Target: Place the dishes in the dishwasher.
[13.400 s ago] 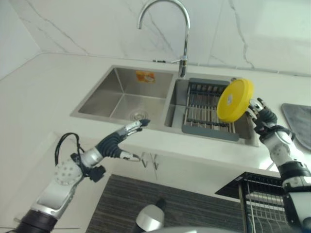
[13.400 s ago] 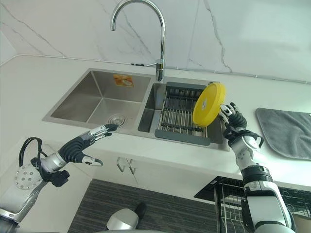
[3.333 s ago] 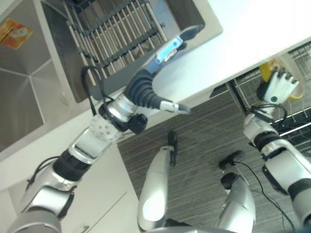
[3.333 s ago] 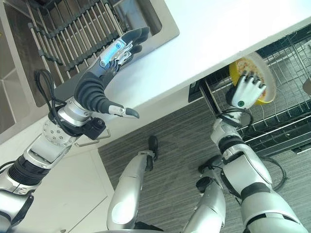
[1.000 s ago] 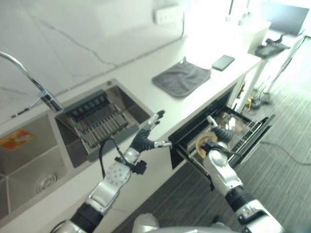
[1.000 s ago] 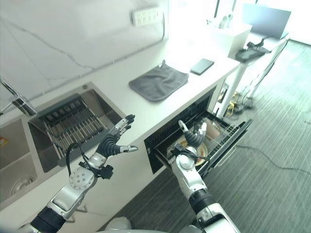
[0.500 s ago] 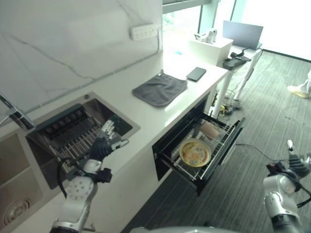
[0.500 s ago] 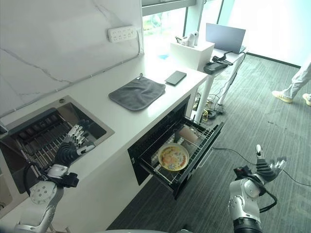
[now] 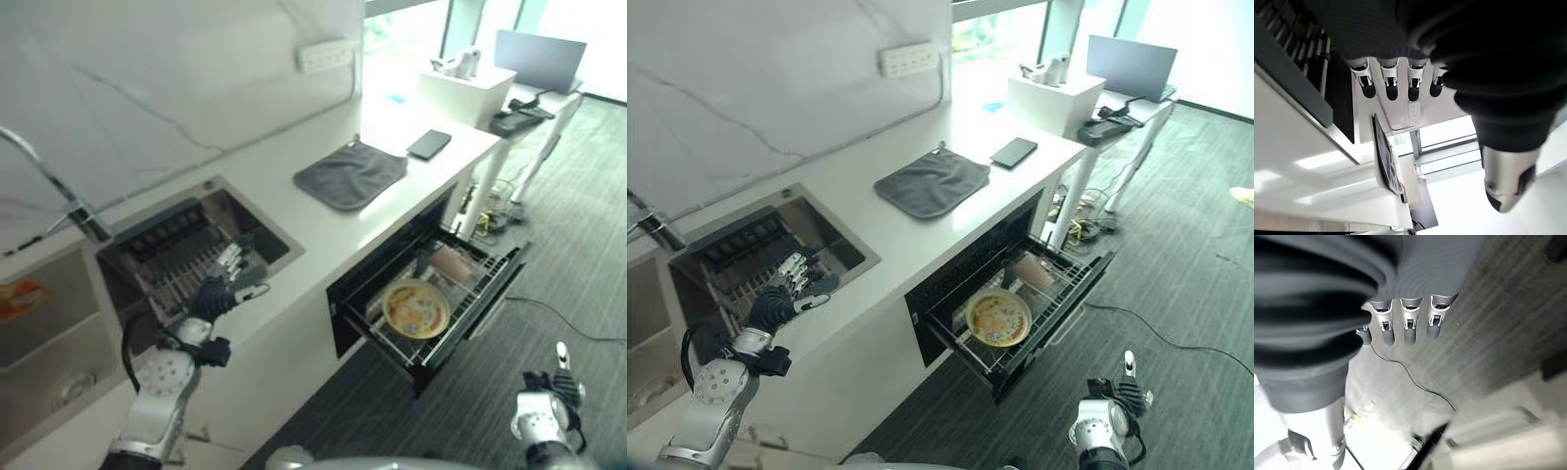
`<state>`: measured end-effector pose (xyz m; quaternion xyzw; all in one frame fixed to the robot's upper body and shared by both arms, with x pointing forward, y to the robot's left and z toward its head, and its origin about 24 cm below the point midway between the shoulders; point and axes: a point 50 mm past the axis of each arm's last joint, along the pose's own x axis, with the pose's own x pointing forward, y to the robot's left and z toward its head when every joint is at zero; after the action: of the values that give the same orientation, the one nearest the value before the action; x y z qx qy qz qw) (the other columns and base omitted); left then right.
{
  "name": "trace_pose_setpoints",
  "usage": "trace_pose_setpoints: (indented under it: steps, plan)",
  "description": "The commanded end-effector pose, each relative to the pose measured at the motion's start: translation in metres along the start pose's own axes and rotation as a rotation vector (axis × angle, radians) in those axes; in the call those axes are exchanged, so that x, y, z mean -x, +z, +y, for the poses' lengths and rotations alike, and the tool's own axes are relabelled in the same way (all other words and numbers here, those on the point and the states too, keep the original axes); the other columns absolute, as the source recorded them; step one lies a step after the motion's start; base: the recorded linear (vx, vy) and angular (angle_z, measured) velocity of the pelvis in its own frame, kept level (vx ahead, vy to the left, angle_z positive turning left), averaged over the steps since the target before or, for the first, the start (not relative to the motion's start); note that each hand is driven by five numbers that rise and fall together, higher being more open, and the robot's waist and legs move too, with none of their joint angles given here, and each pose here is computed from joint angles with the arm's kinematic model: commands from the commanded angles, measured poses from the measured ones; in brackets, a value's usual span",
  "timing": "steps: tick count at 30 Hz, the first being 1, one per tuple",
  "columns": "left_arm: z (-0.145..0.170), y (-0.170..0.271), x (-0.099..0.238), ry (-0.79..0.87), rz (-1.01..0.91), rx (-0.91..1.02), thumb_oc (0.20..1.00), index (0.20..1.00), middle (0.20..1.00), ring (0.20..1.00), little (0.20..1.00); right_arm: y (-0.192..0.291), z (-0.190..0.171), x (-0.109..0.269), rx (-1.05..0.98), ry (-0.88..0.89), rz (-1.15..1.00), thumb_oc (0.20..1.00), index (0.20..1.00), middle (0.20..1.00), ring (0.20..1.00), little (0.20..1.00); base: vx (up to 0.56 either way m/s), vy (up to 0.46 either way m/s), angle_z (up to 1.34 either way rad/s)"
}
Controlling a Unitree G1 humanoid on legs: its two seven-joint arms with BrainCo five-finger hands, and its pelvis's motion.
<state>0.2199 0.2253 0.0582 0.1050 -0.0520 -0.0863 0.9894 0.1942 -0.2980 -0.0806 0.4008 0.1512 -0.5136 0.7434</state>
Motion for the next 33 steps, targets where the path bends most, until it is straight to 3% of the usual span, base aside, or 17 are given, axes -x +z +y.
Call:
trace_pose_setpoints:
  steps: [1,7,10,11,18,28,33]
  plan:
    - [-0.003,0.038,-0.009,-0.083,-0.165,-0.123,1.000,1.000,1.000,1.000,1.000,-0.008,0.042,0.003,-0.059,0.242,0.104,1.000,1.000,1.000,1.000,1.000,0.04,0.029,0.22]
    - [-0.013,0.048,-0.005,-0.201,-0.215,-0.208,1.000,1.000,1.000,1.000,1.000,-0.012,0.073,0.009,0.025,0.555,0.205,1.000,1.000,1.000,1.000,1.000,0.04,0.068,0.20]
    - [-0.014,0.063,-0.012,-0.241,-0.286,-0.219,1.000,1.000,1.000,1.000,1.000,-0.001,0.107,0.015,0.058,0.734,0.236,1.000,1.000,1.000,1.000,1.000,-0.19,0.060,0.41]
    - [-0.010,0.074,-0.019,-0.249,-0.334,-0.213,1.000,1.000,1.000,1.000,1.000,0.011,0.134,0.020,0.087,0.850,0.222,1.000,1.000,1.000,1.000,1.000,-0.27,0.011,0.23]
    - [-0.010,0.088,-0.031,-0.288,-0.383,-0.250,1.000,1.000,1.000,1.000,1.000,0.039,0.196,0.045,0.224,1.152,0.210,1.000,1.000,1.000,1.000,1.000,-0.10,0.029,0.29]
    - [-0.003,0.113,-0.044,-0.321,-0.483,-0.330,1.000,1.000,1.000,1.000,1.000,0.091,0.262,0.079,0.291,1.310,0.045,1.000,1.000,1.000,1.000,1.000,-0.06,0.024,0.34]
    - [0.008,0.153,-0.052,-0.394,-0.610,-0.383,1.000,1.000,1.000,1.000,1.000,0.126,0.300,0.106,0.241,1.342,-0.091,1.000,1.000,1.000,1.000,1.000,-0.01,-0.014,0.57]
